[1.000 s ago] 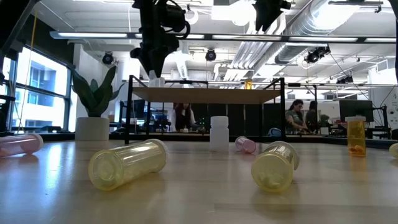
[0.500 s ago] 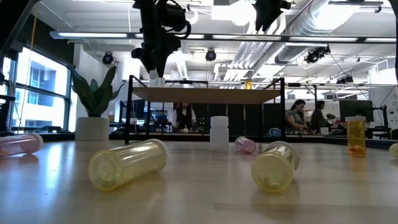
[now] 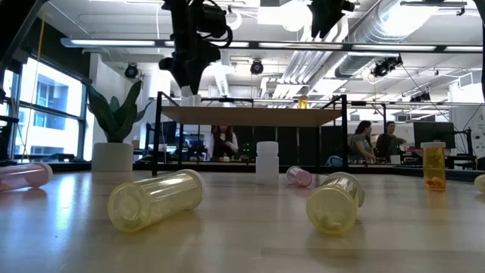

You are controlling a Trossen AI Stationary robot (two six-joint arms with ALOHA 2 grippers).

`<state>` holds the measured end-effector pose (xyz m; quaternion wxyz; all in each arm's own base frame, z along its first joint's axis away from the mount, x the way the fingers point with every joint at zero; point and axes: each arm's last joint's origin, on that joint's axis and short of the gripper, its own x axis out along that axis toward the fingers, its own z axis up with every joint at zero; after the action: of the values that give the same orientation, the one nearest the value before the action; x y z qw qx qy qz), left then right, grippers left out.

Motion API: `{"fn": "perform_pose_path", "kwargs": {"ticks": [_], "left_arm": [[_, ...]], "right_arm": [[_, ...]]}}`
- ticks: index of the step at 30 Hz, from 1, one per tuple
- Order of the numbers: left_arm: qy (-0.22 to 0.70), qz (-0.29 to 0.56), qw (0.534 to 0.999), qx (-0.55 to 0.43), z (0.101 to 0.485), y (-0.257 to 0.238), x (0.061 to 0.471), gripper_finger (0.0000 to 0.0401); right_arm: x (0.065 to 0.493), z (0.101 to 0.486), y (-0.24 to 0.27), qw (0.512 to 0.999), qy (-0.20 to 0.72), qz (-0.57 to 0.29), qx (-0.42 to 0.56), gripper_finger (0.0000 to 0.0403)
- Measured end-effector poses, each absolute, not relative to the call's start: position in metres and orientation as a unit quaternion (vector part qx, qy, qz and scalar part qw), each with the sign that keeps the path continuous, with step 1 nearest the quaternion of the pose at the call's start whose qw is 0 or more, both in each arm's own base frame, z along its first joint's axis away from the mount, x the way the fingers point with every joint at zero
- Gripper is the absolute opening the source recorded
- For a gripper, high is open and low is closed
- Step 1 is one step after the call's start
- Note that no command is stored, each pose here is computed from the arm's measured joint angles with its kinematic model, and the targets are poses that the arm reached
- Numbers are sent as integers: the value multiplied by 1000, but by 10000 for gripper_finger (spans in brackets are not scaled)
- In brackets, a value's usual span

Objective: Pick and place medicine bottles onto shelf by color
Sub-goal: Put the left white pill bottle aligned with white pill bottle on the shelf

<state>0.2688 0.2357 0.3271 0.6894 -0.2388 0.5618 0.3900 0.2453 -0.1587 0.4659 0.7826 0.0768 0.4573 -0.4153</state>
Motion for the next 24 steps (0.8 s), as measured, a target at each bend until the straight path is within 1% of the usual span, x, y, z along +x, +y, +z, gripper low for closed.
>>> {"fn": "perform_pose_path", "kwargs": {"ticks": [5, 14, 18, 24], "left_arm": [[563, 386, 694, -228, 327, 236, 269, 172], [558, 383, 700, -228, 328, 237, 270, 172], [559, 373, 711, -210, 335, 234, 266, 173], [544, 378, 720, -206, 348, 230, 258, 173]], "right_arm": [[245, 466, -159, 783, 457, -415, 77, 174], [245, 466, -159, 783, 457, -415, 77, 174], [245, 466, -159, 783, 457, -415, 77, 174], [245, 466, -159, 783, 457, -415, 77, 174]]}}
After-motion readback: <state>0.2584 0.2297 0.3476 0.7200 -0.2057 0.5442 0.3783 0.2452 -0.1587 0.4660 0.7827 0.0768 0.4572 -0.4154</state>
